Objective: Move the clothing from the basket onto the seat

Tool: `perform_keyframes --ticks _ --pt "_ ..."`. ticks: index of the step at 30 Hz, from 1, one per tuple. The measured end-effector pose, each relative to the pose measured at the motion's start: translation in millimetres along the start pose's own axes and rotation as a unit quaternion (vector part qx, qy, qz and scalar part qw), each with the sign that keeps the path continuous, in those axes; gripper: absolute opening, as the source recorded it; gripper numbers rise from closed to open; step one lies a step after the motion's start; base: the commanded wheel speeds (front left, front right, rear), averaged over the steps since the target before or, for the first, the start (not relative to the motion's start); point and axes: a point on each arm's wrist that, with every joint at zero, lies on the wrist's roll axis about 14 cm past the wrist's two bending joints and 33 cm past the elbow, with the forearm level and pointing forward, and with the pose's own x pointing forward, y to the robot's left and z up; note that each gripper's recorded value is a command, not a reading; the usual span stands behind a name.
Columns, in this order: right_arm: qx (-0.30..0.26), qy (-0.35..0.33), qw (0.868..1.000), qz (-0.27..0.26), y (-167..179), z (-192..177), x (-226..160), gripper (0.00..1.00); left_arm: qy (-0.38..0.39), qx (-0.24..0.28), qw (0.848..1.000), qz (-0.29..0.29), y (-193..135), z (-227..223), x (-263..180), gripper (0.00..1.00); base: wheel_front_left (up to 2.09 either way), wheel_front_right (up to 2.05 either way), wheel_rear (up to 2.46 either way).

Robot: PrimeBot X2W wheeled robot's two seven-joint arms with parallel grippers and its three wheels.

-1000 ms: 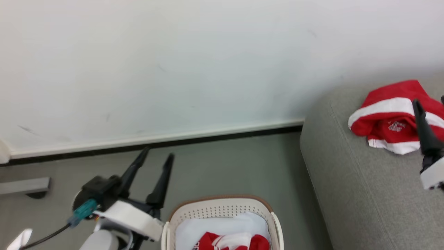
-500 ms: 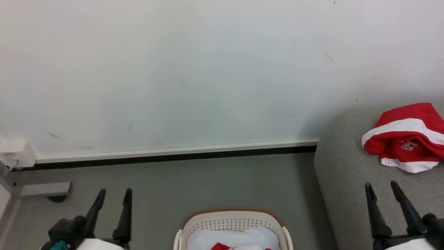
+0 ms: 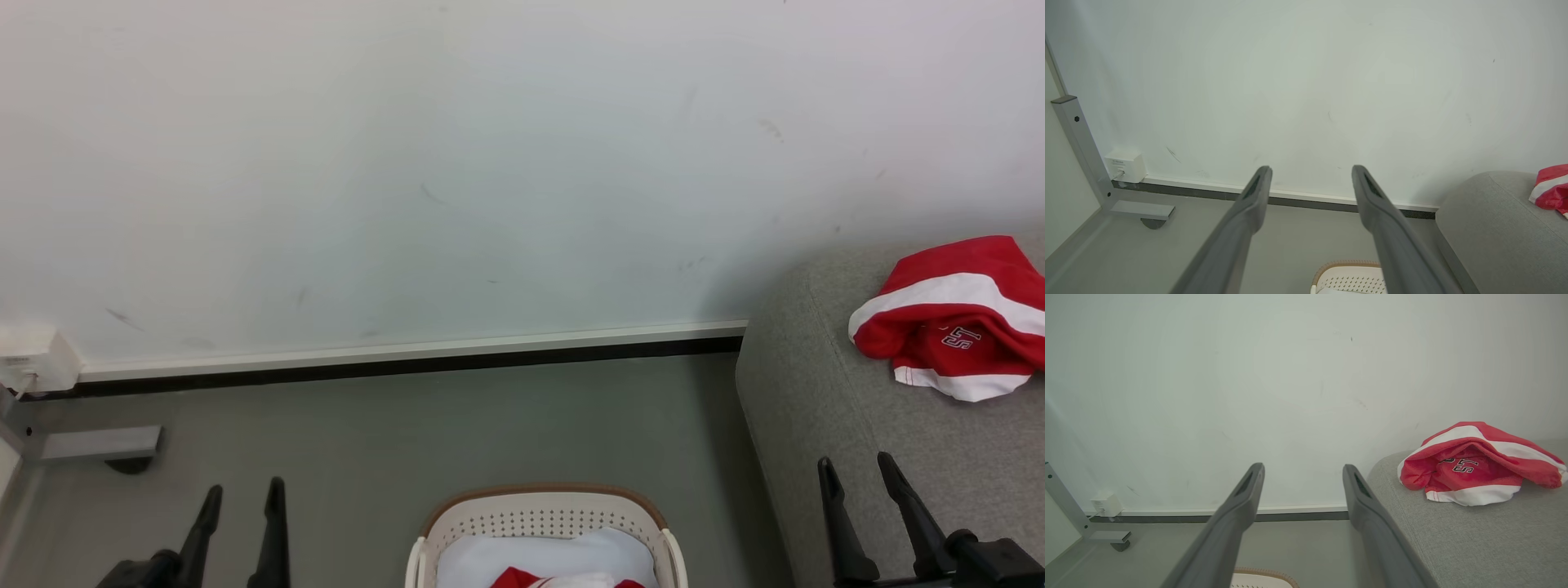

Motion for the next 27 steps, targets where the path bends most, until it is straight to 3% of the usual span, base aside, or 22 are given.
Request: perform_keyframes --ticks 27 --pt "-0.002 0.004 1.000 0.006 2.8 -1.9 6.6 1.00 0.009 -0.003 1.000 -0.030 -19.7 -6.6 8.9 1.00 0.00 0.00 0.00"
